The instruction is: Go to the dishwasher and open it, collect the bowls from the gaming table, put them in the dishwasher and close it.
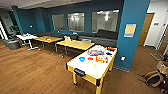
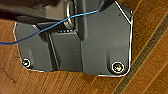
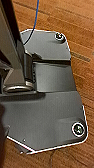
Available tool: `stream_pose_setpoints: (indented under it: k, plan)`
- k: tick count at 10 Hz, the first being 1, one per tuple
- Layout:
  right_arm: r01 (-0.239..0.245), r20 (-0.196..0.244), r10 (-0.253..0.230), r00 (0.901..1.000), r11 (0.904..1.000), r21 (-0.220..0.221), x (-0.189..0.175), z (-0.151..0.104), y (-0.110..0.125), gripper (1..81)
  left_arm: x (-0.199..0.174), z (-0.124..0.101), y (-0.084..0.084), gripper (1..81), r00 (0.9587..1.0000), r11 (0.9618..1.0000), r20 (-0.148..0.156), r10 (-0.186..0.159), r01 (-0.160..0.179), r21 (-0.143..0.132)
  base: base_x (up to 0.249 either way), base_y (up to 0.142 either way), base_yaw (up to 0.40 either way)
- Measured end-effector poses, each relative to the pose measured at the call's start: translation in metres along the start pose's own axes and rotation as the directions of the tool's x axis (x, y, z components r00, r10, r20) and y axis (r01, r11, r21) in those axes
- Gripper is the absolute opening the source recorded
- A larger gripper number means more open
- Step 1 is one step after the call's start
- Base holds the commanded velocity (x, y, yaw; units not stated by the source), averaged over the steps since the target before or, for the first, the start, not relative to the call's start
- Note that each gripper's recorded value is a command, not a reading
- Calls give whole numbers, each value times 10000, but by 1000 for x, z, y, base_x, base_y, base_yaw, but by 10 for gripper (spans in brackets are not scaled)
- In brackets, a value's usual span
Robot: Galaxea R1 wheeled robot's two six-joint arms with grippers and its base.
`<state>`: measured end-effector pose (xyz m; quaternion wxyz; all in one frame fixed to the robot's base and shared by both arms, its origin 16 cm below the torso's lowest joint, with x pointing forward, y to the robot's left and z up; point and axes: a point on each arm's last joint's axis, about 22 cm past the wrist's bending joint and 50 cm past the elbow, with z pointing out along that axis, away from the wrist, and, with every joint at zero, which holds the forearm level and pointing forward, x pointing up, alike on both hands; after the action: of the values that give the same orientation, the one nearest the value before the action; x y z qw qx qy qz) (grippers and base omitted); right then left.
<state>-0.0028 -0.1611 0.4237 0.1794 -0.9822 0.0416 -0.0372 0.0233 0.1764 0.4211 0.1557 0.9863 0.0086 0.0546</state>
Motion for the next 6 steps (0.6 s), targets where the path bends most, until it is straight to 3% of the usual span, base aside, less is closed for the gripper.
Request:
stream_pose_setpoints:
  k: [2,4,6]
  plan:
    - [4,-8,-4,10000,10000,0,2,0,0,811,2,0,0,811,10000,10000,-17,1,-1,-1,214,0,0]
    - [28,-99,-28,9999,10000,10,9,0,0,811,8,1,0,811,9999,10000,-109,10,-10,-3,191,67,0]
    - [6,16,-6,10000,10000,-70,1,-1,5,811,-2,1,5,811,10000,10000,32,-24,24,-60,179,71,0]
